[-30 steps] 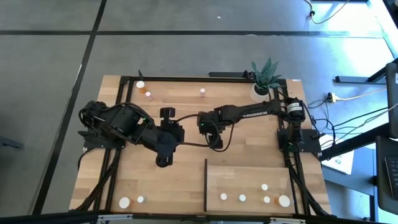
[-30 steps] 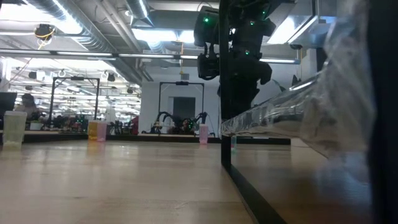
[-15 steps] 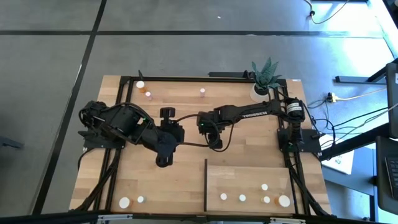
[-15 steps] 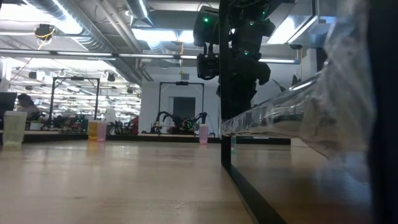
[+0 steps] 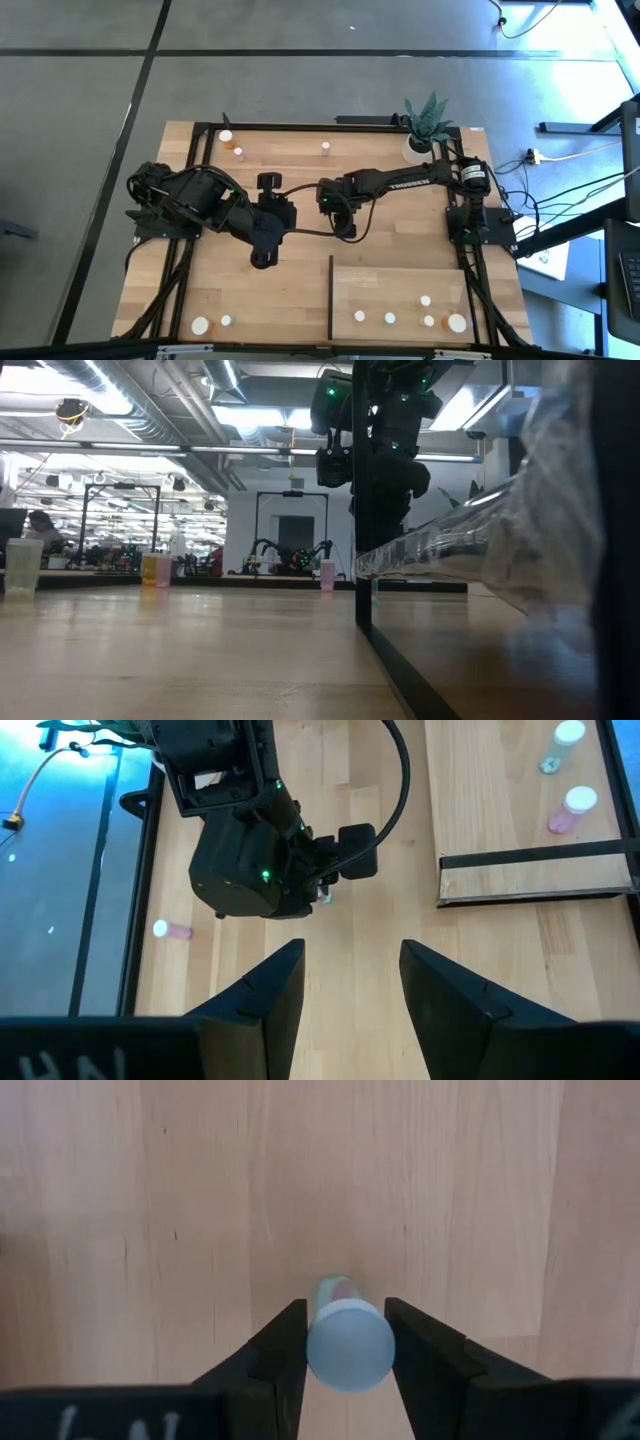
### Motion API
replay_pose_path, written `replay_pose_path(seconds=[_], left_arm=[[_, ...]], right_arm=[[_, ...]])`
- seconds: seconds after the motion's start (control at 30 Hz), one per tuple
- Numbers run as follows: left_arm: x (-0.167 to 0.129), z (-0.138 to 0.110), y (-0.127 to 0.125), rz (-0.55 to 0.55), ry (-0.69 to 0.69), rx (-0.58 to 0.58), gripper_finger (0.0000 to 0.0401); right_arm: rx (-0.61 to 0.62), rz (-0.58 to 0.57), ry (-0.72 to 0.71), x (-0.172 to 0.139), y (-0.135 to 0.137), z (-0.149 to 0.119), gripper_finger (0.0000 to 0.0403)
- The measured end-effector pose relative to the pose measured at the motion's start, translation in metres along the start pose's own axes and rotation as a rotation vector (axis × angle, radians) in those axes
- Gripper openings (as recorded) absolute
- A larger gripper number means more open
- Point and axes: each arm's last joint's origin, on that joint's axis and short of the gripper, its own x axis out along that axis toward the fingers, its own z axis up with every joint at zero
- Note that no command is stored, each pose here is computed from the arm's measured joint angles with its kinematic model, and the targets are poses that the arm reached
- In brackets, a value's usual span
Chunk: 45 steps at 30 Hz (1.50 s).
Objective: Pick and place medicine bottles onto shelf by color
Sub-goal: Put the top green pill bottle on the shelf aligned with the other green pill bottle
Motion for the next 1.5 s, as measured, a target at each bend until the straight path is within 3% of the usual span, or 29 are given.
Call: replay_pose_path(seconds=[0.27,0.53,0.73,1.03,1.5], left_arm=[[0.0,0.0,0.0,0.0,0.001,-0.006,0.0158],[0.0,0.0,0.0,0.0,0.001,-0.006,0.0158],[0.0,0.0,0.0,0.001,0.001,-0.01,0.0158],[0.0,0.0,0.0,0.001,0.001,-0.01,0.0158],[0.0,0.0,0.0,0.002,0.001,-0.007,0.0158]], right_arm=[[-0.046,0.007,0.014,-0.013,0.013,-0.004,0.0128],[-0.049,-0.01,-0.006,-0.052,0.036,-0.013,0.0128],[-0.084,-0.054,-0.013,-0.092,0.072,-0.033,0.0128],[0.024,0.003,-0.027,-0.136,0.125,-0.068,0.0128],[0.16,0.081,0.001,-0.137,0.207,-0.105,0.0129]])
